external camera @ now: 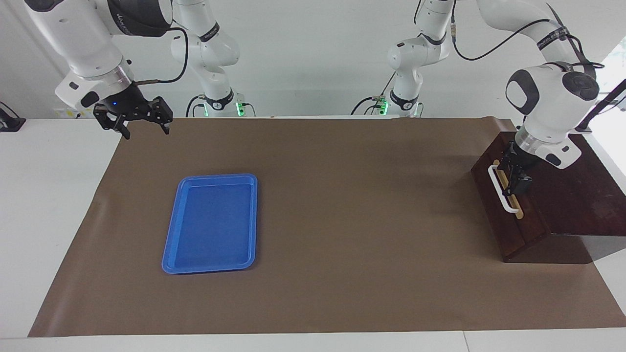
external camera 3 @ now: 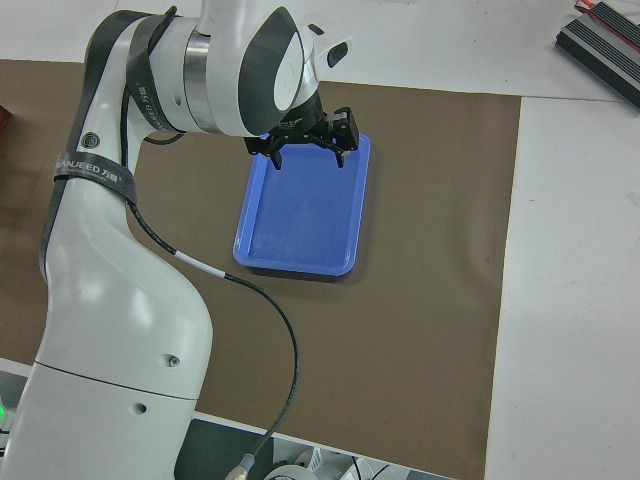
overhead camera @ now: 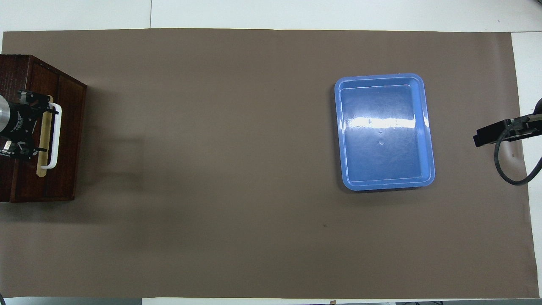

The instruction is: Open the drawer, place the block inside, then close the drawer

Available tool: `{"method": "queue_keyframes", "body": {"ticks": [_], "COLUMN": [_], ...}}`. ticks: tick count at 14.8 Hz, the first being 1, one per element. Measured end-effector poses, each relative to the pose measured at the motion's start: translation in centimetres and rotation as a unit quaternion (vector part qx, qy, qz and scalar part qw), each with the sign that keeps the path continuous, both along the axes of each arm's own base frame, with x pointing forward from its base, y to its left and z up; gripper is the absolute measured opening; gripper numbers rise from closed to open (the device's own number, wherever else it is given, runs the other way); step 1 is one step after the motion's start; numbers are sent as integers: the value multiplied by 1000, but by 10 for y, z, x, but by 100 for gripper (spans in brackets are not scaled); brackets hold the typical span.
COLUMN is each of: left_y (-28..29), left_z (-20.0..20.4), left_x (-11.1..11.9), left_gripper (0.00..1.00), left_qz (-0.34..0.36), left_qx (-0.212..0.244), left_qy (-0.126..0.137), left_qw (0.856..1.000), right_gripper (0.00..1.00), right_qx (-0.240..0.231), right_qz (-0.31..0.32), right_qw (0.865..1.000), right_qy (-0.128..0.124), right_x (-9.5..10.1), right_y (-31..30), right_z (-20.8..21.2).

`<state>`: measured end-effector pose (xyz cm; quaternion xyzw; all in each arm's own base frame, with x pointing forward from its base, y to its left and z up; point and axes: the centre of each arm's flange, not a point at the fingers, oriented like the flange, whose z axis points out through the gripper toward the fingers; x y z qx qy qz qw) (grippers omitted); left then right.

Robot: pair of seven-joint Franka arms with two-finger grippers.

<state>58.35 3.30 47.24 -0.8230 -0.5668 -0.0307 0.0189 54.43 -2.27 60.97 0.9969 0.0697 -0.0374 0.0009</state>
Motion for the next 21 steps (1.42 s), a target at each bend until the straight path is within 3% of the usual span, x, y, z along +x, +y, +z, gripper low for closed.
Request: {"method": "queue_keyframes", "body": {"ticks": [2,4,9,15,19,21], "left_y": [-47,-61,-61,-84,-92,-85], "left_z": [39,73,100,88,88,103], "left_x": [-18,-35,-51,-49,-36,-30], "left_gripper": [100,100,100,100,100,100], "left_qz": [-91,-197,-394,-502,-542,-555], "left_qx": [7,8,-32,-46,-50,-48], "left_qy": [17,33,82,101,95,78], "left_qw": [996,980,915,858,833,827], "right_gripper": [100,100,100,100,100,100], "right_qx": [0,0,0,0,0,0], "right_qz": [0,0,0,0,0,0], "right_qw": [1000,1000,1000,1000,1000,1000], "right_qy": [0,0,0,0,0,0], "right_x": [0,0,0,0,0,0], "right_y": [0,0,0,0,0,0], "right_z": [0,0,0,0,0,0]}}
